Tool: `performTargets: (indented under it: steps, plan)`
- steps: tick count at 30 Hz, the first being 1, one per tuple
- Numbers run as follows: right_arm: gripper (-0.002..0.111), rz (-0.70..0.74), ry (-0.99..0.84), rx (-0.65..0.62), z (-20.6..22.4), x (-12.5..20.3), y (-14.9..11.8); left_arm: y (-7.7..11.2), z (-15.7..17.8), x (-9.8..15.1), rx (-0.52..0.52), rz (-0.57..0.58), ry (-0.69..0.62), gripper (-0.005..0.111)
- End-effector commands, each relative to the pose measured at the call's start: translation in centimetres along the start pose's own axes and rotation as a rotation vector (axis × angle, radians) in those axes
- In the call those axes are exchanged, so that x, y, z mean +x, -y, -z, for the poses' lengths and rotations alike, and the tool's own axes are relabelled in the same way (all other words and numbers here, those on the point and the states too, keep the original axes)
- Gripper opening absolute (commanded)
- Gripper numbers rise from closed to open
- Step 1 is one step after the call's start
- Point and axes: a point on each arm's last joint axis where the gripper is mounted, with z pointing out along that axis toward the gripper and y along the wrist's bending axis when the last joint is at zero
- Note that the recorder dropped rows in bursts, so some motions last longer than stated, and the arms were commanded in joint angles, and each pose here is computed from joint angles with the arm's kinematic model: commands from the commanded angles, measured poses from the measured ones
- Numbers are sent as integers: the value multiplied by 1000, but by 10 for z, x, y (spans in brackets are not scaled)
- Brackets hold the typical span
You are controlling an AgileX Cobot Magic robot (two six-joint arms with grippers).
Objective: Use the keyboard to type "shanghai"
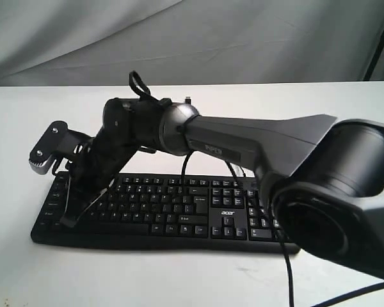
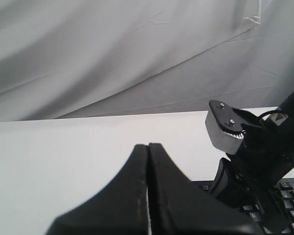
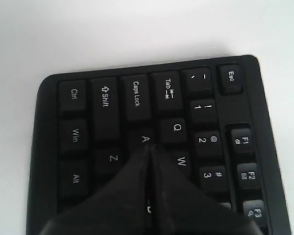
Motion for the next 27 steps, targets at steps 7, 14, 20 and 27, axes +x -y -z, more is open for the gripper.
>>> performTargets:
  steps: [7, 14, 20, 27]
  plan:
    - [0, -13, -64, 88, 57, 2, -7, 0, 0, 0, 7, 2, 7, 0]
    - [0, -131, -44, 129, 66, 45, -7, 0, 0, 0, 7, 2, 7, 0]
    - [0, -144, -34, 126, 62, 56, -4, 0, 0, 0, 7, 2, 7, 0]
    - [0, -128, 11, 136, 61, 52, -2, 0, 0, 0, 7, 2, 7, 0]
